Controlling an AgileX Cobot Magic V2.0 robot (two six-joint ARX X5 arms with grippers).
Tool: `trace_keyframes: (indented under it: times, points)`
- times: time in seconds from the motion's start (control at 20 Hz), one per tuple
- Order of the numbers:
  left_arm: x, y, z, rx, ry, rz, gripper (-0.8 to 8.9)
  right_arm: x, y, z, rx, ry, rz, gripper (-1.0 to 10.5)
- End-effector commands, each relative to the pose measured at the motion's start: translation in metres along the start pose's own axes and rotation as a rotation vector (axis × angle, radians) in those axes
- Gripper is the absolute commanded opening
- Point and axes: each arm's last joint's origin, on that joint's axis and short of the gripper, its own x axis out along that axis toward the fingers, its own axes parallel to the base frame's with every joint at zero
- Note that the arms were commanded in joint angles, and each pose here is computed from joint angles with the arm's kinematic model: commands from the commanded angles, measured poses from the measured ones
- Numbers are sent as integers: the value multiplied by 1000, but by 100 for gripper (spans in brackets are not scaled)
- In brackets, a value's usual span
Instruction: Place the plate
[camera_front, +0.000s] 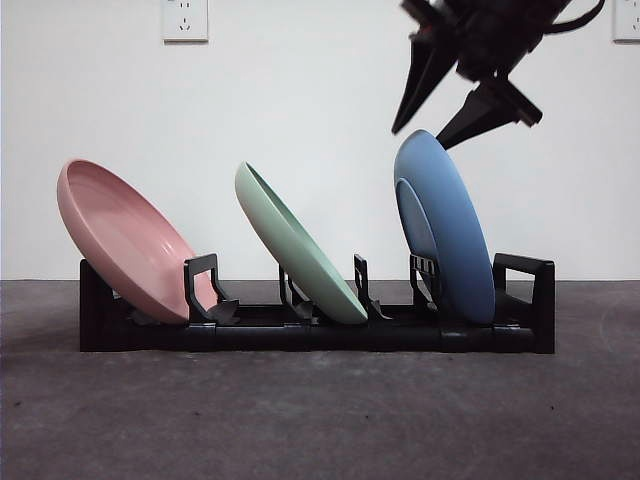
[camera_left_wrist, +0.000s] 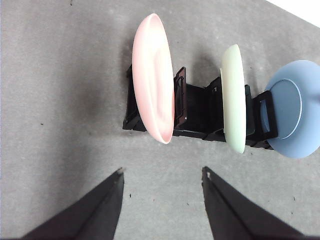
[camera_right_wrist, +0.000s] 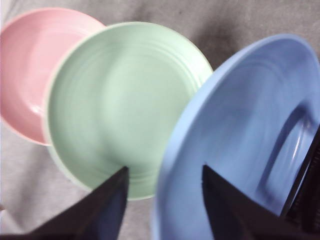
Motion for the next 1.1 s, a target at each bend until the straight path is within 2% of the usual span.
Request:
trace_keyframes:
  times: [0.05,0.35,0.5,0.6,0.7,0.9,1.1]
  points:
    - [-4,-3,4,19,-22,-10,248,6,1,5,-32,-3,-18,30]
    - [-4,-3,4,19,-22,-10,248,-9,11,10,-34,9,-14,8]
    - [-4,-3,4,19,-22,-10,248,-39,32,19,-35,21,61,8]
    - [-4,-3,4,19,-21,-10,248,-63,50,20,-67,-3,103,8]
    - [-4,-3,4,19,-21,-10,248,-88,65,14,-125,-57,144,8]
    - [-4,-3,4,19,-22,-10,247,-136,106,-16,-310,-151,225,8]
    - [-4,-3,4,19,-21,-10,248,-154,134,-79,-490,-282,263,8]
